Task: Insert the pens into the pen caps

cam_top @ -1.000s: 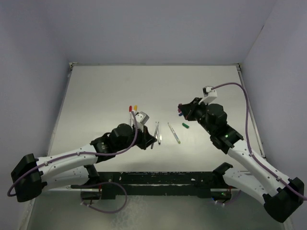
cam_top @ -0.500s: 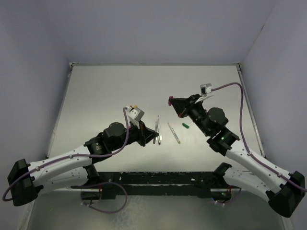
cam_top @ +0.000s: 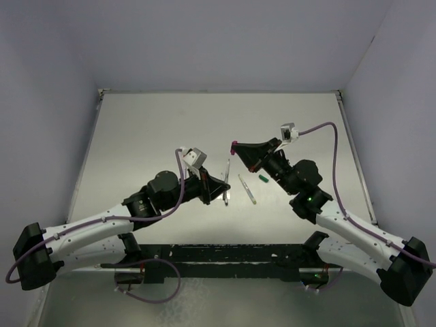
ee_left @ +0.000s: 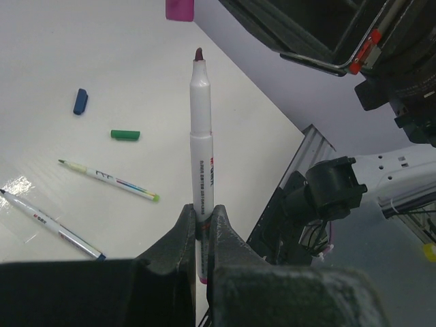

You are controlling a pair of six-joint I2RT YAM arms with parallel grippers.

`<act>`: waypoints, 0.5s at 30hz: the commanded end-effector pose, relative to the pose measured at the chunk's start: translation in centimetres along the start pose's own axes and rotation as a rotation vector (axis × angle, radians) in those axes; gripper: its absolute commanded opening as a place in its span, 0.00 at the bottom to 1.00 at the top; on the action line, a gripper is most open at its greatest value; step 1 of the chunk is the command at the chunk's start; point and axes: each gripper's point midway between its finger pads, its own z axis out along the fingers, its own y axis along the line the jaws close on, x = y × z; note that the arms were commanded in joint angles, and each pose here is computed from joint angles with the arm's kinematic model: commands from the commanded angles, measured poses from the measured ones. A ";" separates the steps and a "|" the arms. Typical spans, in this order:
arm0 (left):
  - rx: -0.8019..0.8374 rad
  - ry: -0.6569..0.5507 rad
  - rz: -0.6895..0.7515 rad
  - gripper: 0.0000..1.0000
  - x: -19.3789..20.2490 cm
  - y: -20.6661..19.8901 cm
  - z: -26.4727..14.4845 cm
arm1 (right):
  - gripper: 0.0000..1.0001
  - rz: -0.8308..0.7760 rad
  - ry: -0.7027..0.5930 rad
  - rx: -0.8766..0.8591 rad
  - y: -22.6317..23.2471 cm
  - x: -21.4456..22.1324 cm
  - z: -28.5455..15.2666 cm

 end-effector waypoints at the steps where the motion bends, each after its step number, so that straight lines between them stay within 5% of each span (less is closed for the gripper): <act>1: 0.083 -0.101 -0.011 0.00 -3.7 -2.8 0.4 | 0.00 0.032 -0.071 -0.113 2.7 -1.9 -0.2; 15: 0.064 -0.108 -0.007 0.00 -3.7 -2.3 0.4 | 0.00 0.058 -0.045 -0.140 3.4 -0.8 -0.1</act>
